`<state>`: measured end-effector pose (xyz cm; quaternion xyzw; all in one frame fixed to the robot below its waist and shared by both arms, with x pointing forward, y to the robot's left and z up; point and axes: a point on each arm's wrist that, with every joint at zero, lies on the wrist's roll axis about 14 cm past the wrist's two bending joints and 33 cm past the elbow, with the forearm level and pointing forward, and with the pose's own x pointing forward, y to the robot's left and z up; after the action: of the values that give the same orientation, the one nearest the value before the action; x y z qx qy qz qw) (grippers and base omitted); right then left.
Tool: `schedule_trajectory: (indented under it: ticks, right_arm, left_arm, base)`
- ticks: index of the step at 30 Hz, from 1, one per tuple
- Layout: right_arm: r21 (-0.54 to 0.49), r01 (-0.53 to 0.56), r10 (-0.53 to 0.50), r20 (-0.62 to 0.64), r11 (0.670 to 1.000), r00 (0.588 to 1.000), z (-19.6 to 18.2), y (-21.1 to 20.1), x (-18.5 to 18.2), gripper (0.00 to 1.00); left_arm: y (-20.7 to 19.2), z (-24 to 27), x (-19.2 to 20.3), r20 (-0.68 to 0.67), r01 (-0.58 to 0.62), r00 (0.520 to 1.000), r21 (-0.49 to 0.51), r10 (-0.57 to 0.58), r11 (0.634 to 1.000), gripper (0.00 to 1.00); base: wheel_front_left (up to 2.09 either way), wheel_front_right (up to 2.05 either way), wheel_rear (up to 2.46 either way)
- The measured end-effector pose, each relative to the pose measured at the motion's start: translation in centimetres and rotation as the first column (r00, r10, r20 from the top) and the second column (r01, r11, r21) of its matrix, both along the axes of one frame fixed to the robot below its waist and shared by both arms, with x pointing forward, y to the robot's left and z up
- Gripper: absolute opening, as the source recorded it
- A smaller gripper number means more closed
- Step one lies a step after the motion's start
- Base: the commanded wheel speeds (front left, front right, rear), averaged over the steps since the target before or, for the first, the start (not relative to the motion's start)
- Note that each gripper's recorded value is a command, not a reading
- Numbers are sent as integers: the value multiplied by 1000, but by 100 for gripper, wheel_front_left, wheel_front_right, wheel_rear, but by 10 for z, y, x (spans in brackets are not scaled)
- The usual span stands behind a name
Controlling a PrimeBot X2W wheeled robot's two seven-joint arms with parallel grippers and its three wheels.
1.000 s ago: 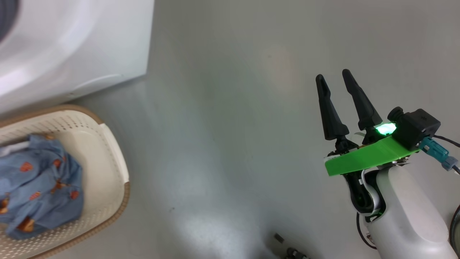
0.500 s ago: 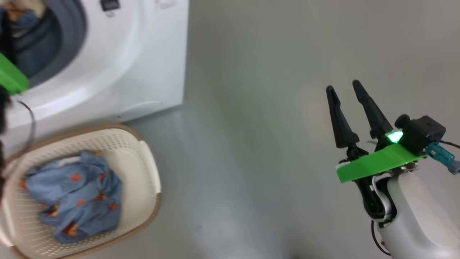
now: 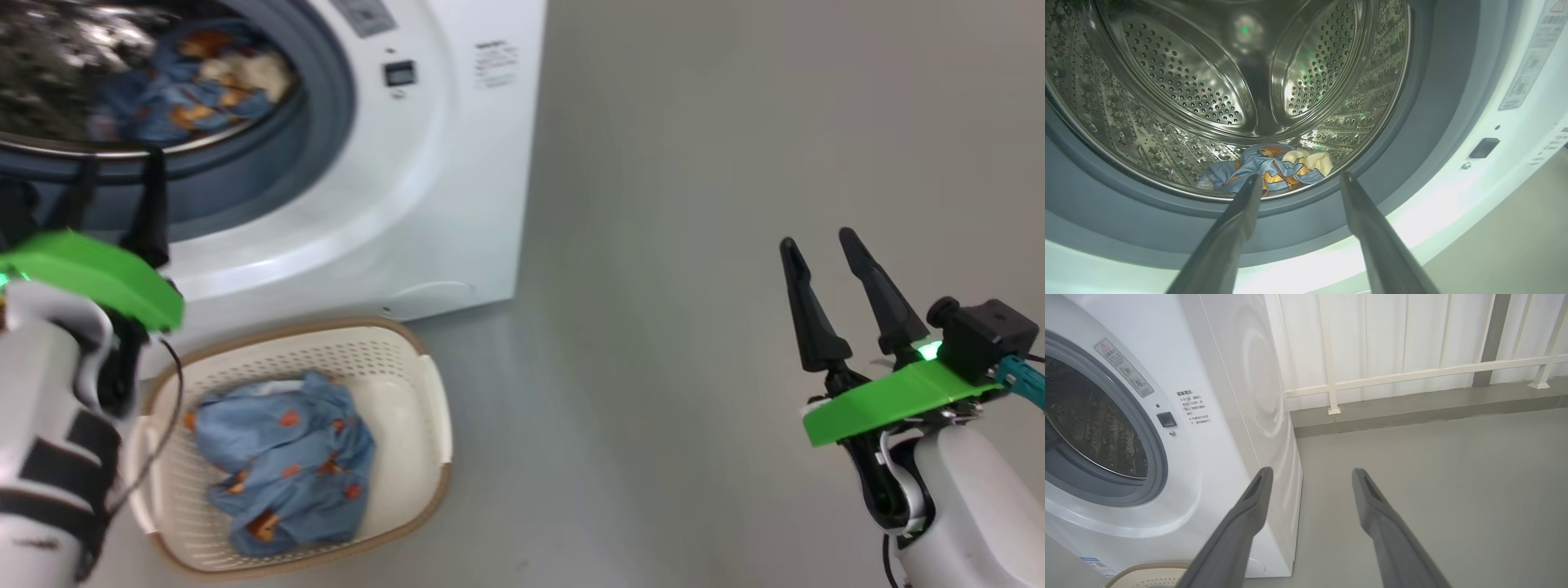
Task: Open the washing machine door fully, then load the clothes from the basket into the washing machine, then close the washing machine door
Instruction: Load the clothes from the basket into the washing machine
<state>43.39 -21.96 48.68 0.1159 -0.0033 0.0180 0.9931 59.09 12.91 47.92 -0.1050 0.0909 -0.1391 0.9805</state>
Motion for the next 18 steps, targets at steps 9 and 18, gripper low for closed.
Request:
schedule_trajectory:
  ticks: [9, 18]
  right_arm:
    - [2, -68, 68, 38, 998, 997, 14, 21, -1, 100]
    - [-5, -120, 120, 73, 993, 990, 27, 38, -1, 100]
  left_arm:
    - [29, 5, -55, 41, -65, 997, 35, 64, 997, 100]
    - [58, 17, -104, 98, -157, 983, 26, 154, 987, 100]
  base:
    - [0, 0, 0]
    - [0, 0, 0]
